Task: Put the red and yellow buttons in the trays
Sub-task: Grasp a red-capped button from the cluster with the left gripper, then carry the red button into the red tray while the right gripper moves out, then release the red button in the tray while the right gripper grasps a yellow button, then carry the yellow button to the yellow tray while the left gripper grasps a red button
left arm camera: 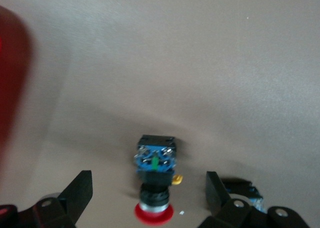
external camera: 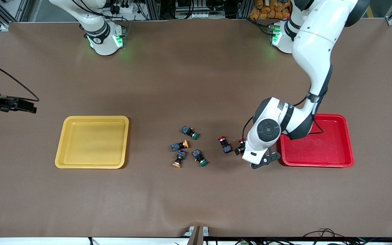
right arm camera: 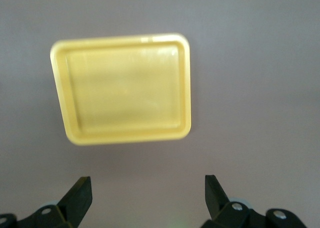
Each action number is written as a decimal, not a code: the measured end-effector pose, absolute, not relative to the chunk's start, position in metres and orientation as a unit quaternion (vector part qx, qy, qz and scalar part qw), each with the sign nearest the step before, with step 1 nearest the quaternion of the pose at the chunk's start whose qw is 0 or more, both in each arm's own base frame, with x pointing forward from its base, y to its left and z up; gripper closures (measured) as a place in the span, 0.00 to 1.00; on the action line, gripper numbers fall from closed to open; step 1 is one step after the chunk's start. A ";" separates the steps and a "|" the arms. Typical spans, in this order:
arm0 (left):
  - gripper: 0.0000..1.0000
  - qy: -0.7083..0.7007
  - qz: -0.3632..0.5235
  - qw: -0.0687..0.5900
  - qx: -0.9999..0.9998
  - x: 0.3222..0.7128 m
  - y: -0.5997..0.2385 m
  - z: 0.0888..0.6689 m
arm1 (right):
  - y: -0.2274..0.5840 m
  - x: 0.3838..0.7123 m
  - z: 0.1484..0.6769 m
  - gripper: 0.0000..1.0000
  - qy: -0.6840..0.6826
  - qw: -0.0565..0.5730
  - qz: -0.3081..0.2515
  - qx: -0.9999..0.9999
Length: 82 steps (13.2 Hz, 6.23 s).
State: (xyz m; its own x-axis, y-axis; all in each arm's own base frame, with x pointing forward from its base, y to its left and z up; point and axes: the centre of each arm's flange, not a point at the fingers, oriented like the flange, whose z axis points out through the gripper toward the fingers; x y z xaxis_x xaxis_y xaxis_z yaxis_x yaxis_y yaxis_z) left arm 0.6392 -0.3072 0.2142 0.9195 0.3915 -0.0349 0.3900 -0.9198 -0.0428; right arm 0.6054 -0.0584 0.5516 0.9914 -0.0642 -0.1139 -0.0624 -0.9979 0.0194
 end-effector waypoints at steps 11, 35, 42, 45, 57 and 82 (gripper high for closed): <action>0.51 -0.218 0.011 0.019 -0.976 0.638 -0.315 0.194 | 0.058 0.670 0.412 0.00 -0.284 -0.022 -0.075 0.956; 0.60 -0.002 0.065 0.057 -0.996 0.691 0.023 0.228 | 0.297 0.664 0.235 0.00 -0.541 -0.042 -0.061 0.838; 0.57 -0.017 0.075 0.054 -0.996 0.684 0.050 0.219 | 0.353 0.637 0.204 0.00 -0.547 -0.044 -0.060 0.834; 0.26 -0.007 0.073 0.051 -0.996 0.685 0.035 0.220 | 0.361 0.632 0.197 0.00 -0.544 -0.042 -0.066 0.835; 0.00 -0.133 0.026 0.031 -0.990 0.677 -0.163 0.265 | 0.368 0.633 0.188 0.67 -0.544 -0.049 -0.057 0.836; 0.43 -0.219 0.017 -0.019 -0.975 0.617 -0.387 0.180 | -0.071 0.696 0.231 0.67 -0.004 -0.054 -0.125 0.991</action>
State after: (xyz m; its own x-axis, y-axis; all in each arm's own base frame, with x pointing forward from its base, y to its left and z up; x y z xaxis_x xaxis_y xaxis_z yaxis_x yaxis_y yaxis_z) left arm 0.6172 -0.3874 0.1797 0.9036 0.4264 -0.0410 0.4277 -0.9034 0.0299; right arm 0.6960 -0.0711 0.2308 0.9686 0.0066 -0.2484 -0.0206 -0.9941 -0.1067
